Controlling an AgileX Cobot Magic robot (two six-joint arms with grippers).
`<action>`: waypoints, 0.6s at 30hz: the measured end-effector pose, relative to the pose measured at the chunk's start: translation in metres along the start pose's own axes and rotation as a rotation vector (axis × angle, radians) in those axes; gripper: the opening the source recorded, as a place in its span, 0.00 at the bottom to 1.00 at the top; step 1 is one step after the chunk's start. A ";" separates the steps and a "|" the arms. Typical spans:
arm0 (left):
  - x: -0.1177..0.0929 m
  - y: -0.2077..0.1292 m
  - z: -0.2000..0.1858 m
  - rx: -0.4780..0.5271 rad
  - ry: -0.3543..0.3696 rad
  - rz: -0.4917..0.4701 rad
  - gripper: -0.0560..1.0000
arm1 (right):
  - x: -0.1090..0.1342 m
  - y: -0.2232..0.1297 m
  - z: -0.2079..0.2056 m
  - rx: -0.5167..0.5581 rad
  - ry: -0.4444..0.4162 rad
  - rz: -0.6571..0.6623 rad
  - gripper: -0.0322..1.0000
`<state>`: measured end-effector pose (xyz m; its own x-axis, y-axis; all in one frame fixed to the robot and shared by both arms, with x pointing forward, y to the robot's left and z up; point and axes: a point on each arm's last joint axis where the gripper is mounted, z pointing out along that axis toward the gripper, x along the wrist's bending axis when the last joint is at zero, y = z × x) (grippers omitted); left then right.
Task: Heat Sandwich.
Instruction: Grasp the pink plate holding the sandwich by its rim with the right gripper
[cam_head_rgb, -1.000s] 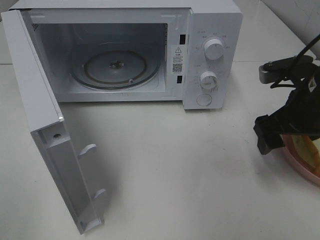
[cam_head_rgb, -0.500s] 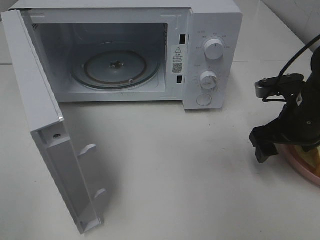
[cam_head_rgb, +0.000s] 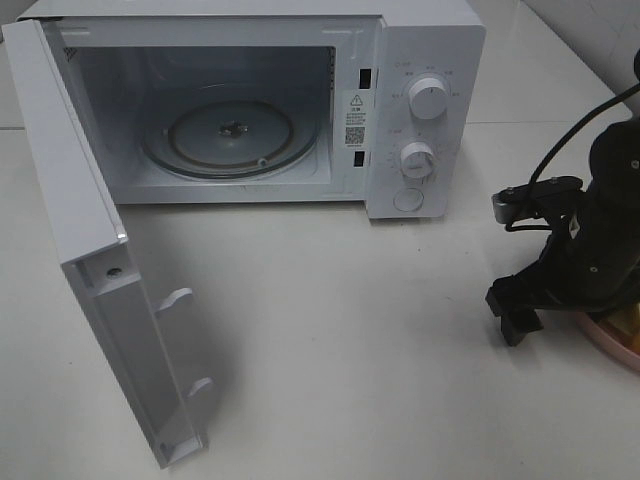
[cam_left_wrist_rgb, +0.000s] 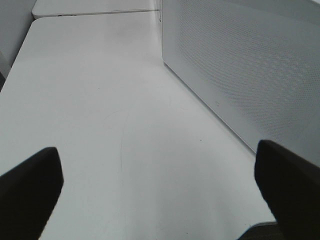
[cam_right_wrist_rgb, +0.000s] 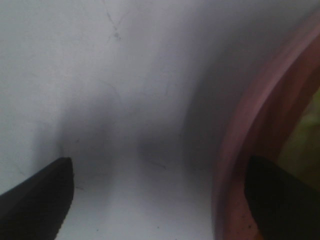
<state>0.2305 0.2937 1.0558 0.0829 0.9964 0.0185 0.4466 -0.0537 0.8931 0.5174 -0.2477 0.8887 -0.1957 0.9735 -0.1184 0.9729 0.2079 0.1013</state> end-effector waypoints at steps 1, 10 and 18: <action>0.000 0.000 0.000 0.000 0.000 0.000 0.99 | 0.000 0.000 0.000 -0.001 -0.003 -0.004 0.88; 0.000 0.000 0.000 0.000 0.000 0.000 0.99 | -0.002 0.000 0.000 0.002 -0.024 -0.018 0.63; 0.000 0.000 0.000 0.000 0.000 0.000 0.99 | -0.009 -0.001 0.000 0.004 -0.090 0.007 0.14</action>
<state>0.2305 0.2937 1.0558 0.0829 0.9964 0.0185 0.4466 -0.0537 0.8931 0.5186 -0.2564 0.8899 -0.1775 0.9623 -0.2062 0.9746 0.2009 0.0987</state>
